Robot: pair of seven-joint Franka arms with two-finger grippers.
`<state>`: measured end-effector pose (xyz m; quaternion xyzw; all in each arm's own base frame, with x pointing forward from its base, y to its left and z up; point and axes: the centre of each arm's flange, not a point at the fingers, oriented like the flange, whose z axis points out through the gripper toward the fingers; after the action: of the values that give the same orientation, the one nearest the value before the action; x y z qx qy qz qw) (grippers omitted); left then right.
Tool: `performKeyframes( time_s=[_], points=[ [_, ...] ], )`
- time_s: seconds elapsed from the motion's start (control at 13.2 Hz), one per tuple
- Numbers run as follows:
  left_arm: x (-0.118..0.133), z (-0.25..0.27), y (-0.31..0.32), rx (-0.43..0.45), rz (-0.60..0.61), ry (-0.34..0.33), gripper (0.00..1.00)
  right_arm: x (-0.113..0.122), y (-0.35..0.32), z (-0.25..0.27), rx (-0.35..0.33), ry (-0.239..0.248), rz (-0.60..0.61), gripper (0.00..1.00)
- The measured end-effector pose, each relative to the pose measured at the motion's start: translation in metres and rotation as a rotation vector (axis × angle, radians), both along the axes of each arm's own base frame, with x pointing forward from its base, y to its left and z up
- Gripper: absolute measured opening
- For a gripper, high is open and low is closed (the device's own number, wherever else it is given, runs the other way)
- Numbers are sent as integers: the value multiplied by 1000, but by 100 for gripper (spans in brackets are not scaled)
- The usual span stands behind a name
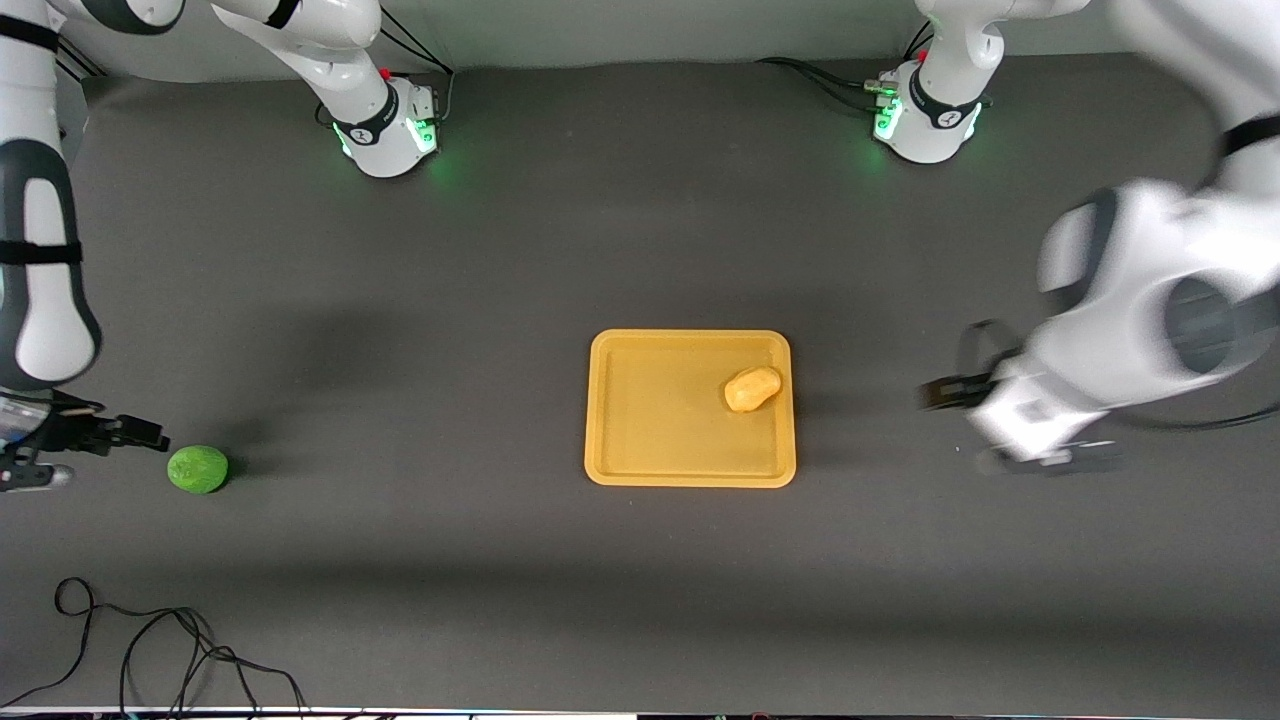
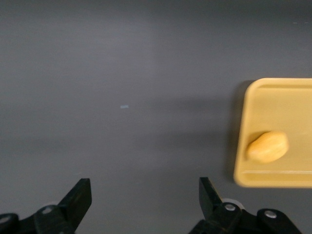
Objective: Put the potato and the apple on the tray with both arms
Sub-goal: 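Close the right gripper on the green apple while the left gripper retracts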
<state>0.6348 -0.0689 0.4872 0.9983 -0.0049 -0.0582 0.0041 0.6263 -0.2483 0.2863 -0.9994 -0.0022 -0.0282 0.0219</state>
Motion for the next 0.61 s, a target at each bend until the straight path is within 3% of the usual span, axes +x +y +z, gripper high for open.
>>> performKeyframes(
  time_s=[0.23,0.61],
  points=[
    [-7,29,82,-25,-12,-9,99,4,4,-40,8,-3,-9,100],
    [-8,34,115,-24,-40,-21,100,5,5,-71,0,-2,-15,100]
  ],
)
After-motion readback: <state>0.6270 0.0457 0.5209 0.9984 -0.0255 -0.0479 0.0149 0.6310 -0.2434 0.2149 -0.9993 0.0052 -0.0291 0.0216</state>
